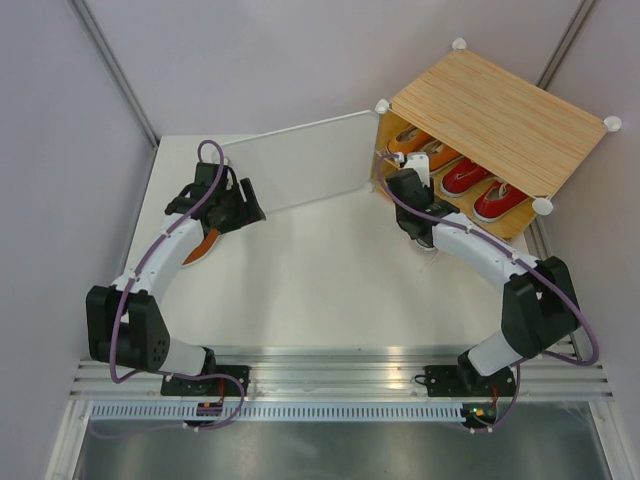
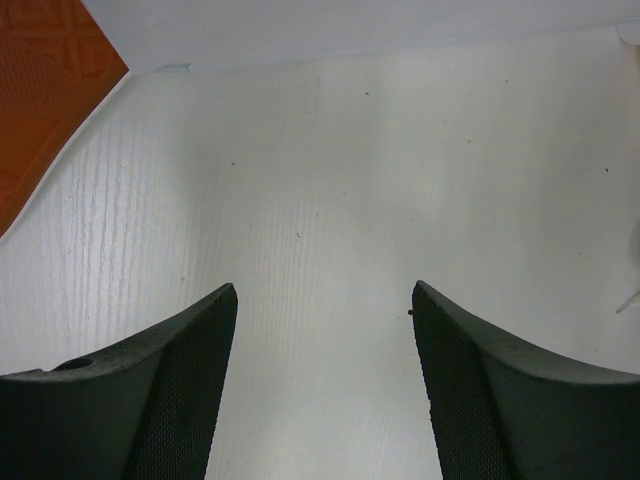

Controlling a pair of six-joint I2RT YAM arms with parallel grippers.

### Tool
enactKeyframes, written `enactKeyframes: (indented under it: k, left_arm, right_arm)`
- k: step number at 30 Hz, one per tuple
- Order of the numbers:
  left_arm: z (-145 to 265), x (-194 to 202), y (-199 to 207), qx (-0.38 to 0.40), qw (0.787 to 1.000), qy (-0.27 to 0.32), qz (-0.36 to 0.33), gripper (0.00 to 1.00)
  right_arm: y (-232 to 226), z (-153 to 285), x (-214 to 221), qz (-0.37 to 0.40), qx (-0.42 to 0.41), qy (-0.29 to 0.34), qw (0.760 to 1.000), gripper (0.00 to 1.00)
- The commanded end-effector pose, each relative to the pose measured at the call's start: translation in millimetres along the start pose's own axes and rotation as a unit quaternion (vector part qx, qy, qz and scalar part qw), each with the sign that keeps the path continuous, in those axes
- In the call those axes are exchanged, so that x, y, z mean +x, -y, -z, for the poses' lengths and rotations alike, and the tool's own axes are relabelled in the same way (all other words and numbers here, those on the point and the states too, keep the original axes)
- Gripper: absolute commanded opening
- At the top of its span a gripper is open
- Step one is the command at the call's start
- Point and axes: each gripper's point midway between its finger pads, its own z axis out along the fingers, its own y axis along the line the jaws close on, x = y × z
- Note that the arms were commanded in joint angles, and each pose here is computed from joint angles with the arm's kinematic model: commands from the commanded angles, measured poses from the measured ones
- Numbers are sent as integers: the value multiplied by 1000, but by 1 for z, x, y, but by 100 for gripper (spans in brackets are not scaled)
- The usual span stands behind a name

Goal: Place and organize the shoes in the shoe cabinet

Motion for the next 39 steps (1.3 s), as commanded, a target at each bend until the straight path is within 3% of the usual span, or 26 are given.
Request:
enactKeyframes:
  k: [1,7,15,18,19,21,30,35,36,39]
  left_arm:
    - [10,-7,3,9,1000,16,-9,75]
    - [11,-6,3,12,1000,16,-8,75]
    - [12,-6,3,11,1000,16,-7,75]
    - [13,-8,3,10,1000,19,-8,75]
    - [13,-7,2,9,1000,19,-9,75]
    - [13,-7,2,9,1000,20,-9,75]
    - [12,-7,2,9,1000,18,-8,75]
    - [13,-6,2,9,1000,18,-8,75]
    - [13,-6,2,8,1000,18,-8,75]
    - [13,-7,2,8,1000,20,-8,75]
  right_arm:
    - [6,2,38,-44,18,-42,998,50]
    - [18,-16,79,-41,42,-73,996,50]
    - [37,-34,86,-9,61,-88,994,45]
    - [40,-36,81,8,57,-83,995,26]
    - [43,-37,79,21,58,-82,995,11]
    - [47,-38,69,26,64,-72,995,1]
    - [78,-60,24,-23,111,-32,993,1]
    - [88,-77,20,-25,127,-32,991,2]
    - [90,-81,20,-20,130,-32,991,4]
    - [88,-80,21,-22,125,-35,991,23]
